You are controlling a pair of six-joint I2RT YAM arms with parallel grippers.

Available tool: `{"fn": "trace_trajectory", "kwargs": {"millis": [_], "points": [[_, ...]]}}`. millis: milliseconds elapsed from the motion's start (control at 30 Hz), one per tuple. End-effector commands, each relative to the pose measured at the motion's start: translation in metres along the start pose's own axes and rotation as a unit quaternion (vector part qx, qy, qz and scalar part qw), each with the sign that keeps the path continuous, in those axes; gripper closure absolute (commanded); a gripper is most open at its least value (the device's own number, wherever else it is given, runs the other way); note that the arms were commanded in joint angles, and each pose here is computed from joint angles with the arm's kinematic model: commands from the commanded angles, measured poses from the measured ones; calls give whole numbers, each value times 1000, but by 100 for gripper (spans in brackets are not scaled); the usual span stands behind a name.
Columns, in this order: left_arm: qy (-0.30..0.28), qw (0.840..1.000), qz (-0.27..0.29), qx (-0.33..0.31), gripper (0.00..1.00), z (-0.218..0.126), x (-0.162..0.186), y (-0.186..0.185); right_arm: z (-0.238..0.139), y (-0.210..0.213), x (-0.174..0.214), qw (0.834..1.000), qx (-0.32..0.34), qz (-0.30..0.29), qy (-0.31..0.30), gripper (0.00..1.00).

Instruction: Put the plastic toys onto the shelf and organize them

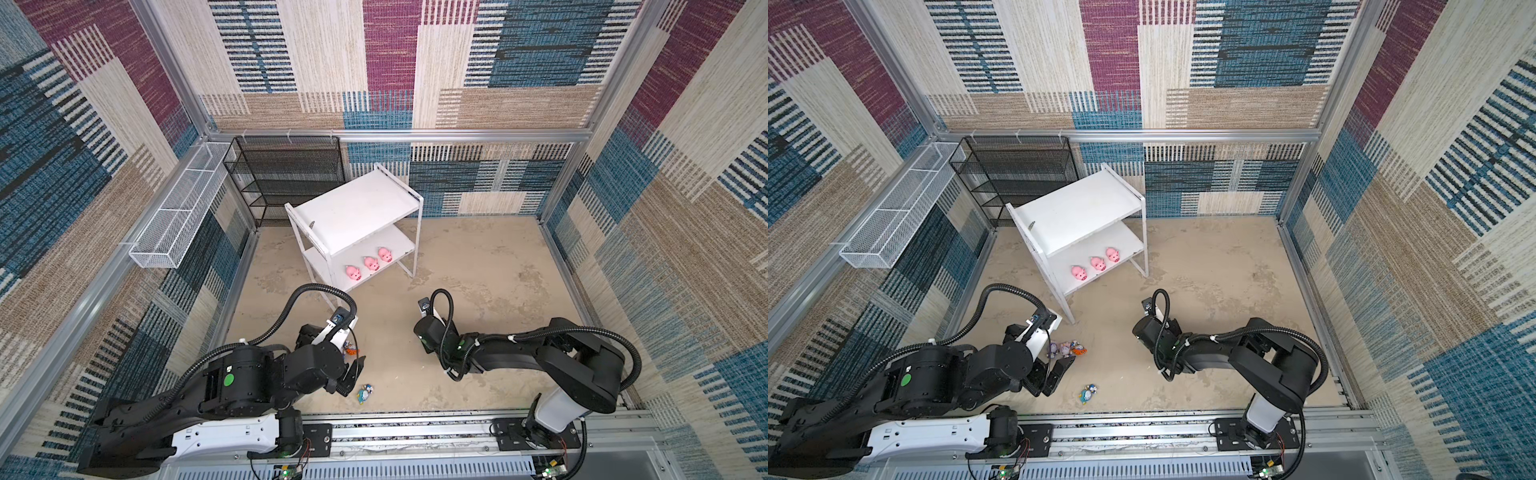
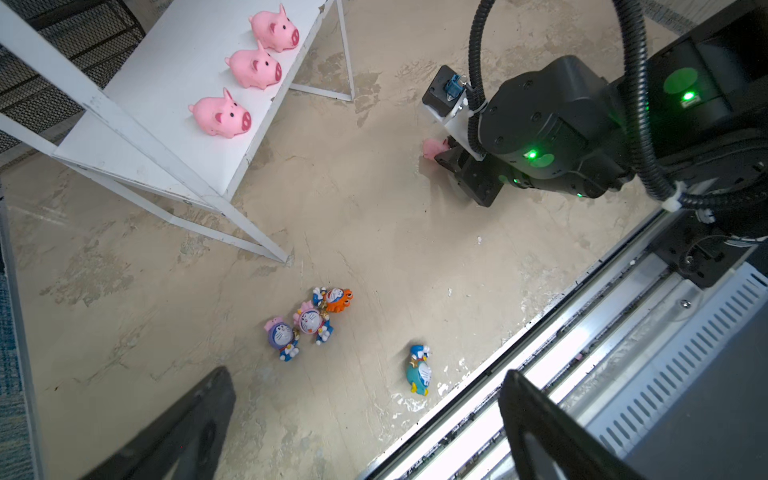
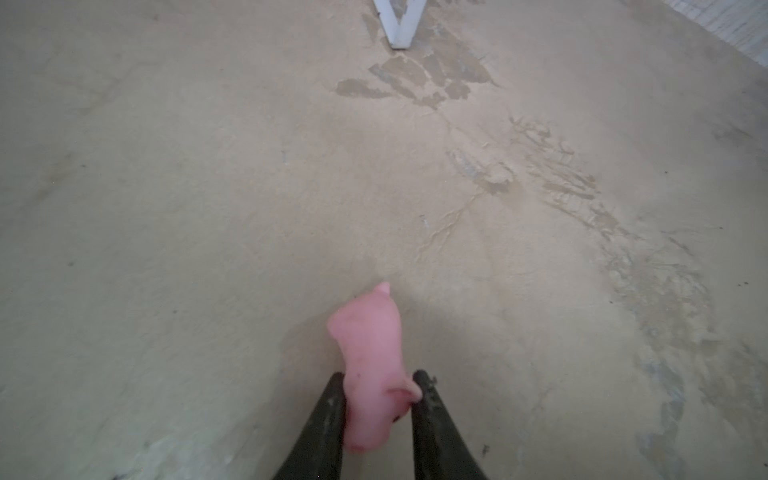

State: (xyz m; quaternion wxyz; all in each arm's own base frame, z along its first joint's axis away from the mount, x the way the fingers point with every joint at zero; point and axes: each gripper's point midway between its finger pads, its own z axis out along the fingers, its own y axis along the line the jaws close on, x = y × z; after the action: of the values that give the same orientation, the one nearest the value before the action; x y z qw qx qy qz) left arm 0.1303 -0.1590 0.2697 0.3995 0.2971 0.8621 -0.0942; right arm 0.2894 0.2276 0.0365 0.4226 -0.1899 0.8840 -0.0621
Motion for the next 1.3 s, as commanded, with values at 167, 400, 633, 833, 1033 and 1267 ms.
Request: {"fn": "trace_trajectory", "kwargs": {"millis": [167, 400, 633, 833, 1033, 1267], "points": [[-8, 999, -5, 34, 1, 6, -5, -10, -8, 28, 3, 999, -32, -24, -14, 55], [27, 998, 5, 48, 1, 22, 3, -20, -44, 43, -12, 993, -111, 14, -27, 18], [31, 997, 12, 68, 1, 29, 2, -29, -51, 25, -28, 982, -175, 65, 4, 8], [31, 997, 9, 71, 1, 31, 4, -28, -36, 17, -13, 977, -192, 83, 48, 8], [27, 997, 3, 69, 1, 30, 6, -25, -14, -10, -9, 971, -176, 145, 73, 10], [27, 998, 2, 63, 1, 29, 9, -21, 0, -35, -13, 970, -145, 179, 78, 9]]}}
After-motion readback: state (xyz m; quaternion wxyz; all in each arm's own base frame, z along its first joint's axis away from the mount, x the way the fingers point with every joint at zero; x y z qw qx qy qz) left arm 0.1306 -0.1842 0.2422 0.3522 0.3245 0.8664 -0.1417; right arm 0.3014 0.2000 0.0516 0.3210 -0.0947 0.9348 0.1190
